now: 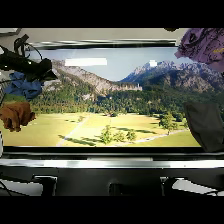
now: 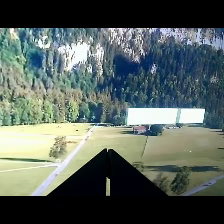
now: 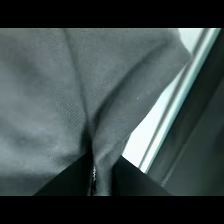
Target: Fold the clothes and pants, and hang the long-sleeved shirts on hangers.
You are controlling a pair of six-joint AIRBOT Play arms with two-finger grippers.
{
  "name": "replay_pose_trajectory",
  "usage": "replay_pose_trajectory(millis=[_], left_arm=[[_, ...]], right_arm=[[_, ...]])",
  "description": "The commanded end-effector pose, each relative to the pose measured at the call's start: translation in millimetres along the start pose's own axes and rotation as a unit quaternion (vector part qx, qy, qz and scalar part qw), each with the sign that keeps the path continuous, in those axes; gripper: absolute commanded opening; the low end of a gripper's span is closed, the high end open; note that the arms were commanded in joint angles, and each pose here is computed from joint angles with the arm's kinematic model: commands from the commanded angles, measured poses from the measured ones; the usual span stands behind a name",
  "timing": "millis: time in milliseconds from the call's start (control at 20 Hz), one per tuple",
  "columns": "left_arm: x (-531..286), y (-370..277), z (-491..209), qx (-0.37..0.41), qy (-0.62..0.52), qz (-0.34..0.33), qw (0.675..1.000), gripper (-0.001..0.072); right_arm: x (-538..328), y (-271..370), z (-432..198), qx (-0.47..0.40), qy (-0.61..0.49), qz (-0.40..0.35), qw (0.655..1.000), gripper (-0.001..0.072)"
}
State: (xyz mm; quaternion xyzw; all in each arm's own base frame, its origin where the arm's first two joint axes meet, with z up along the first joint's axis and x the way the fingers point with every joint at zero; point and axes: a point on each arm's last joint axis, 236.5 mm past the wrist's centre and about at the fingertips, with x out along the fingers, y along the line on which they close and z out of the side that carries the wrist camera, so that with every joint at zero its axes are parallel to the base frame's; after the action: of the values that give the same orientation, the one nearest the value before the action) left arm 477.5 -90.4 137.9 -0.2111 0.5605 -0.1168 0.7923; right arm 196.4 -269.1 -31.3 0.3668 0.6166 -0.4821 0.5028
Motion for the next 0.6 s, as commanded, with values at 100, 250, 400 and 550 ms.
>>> replay_pose_trajectory(millis=[100,250,400,550], left_arm=[[0,0,0,0.0,0.0,0.0,1.0,0.002],[0,0,0,0.0,0.0,0.0,1.0,0.002],[0,0,0,0.0,0.0,0.0,1.0,0.002],[0,0,0,0.0,0.0,0.0,1.0,0.002]], right_arm=[[26,-26,-14,-0.018,0.017,-0.059,0.998,0.0036],[34,-39,-21,-0.025,0.027,-0.089,0.995,0.0036],[36,-49,-20,-0.029,0.026,-0.11,0.993,0.0036],[37,-50,-18,-0.031,0.02,-0.113,0.993,0.0036]])
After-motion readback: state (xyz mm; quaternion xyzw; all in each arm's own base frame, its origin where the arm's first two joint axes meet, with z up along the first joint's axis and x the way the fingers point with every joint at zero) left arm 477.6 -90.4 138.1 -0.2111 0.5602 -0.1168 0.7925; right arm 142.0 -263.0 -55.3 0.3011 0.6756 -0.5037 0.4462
